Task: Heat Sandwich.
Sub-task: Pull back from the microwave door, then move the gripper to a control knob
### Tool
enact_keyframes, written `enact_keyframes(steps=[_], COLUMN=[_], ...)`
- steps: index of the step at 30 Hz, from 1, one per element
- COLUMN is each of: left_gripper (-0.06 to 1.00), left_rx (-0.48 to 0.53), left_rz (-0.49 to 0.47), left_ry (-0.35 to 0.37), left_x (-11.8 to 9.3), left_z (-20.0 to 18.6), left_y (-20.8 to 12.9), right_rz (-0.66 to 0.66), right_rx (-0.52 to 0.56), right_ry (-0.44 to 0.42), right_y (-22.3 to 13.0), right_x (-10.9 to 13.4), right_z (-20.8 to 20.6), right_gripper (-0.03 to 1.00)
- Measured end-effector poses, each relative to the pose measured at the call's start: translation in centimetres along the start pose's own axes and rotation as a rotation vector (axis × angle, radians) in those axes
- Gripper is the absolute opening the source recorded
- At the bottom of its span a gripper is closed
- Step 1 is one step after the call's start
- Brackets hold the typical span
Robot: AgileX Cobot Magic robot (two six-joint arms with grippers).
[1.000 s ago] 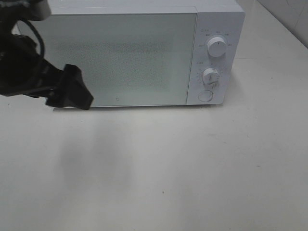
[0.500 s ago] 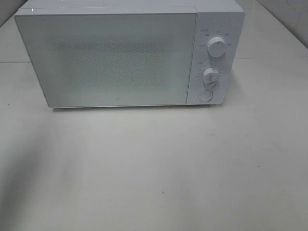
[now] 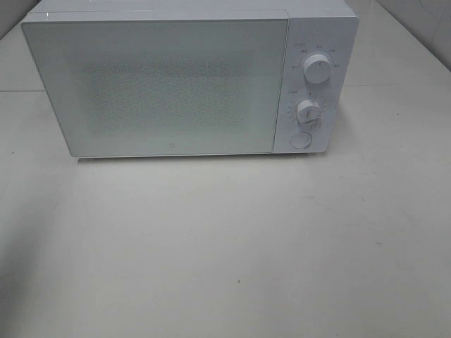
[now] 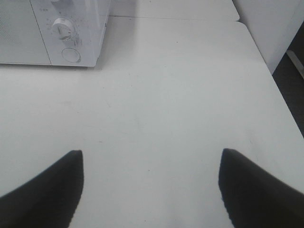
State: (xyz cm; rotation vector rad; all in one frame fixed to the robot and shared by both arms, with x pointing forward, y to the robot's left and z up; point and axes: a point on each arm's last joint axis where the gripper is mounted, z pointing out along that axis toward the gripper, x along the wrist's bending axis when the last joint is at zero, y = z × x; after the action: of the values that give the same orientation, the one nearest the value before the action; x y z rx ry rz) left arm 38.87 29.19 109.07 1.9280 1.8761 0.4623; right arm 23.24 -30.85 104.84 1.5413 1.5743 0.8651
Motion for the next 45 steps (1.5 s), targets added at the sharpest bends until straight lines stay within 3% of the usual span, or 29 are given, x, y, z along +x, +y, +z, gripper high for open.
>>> enact_keyframes(steps=[9,15,34,41,45], left_gripper=[0.99,0.99,0.99,0.99,0.99], left_rx=[-0.025,-0.033,-0.38,-0.552,-0.569], left_rz=[0.0,0.001,-0.004,-0.008,-0.007], left_ry=[-0.003,-0.004,-0.007,0.004,0.003], left_x=[0.1,0.2,0.1,0.0,0.0], left_z=[0.1,0.5,-3.4,-4.9,-5.0], left_y=[-6.5,-9.1,-12.9,-15.2,-15.4], right_rz=[0.0,0.0,0.0,0.0,0.0], right_rx=[0.0,0.0,0.0,0.0,0.0], right_ry=[0.0,0.0,0.0,0.0,0.0], right_y=[0.0,0.0,0.0,0.0,0.0], right_x=[0.0,0.0,0.0,0.0,0.0], right_z=[0.0,0.0,0.0,0.0,0.0], right_gripper=[0.76,0.76,0.76,0.76,0.76])
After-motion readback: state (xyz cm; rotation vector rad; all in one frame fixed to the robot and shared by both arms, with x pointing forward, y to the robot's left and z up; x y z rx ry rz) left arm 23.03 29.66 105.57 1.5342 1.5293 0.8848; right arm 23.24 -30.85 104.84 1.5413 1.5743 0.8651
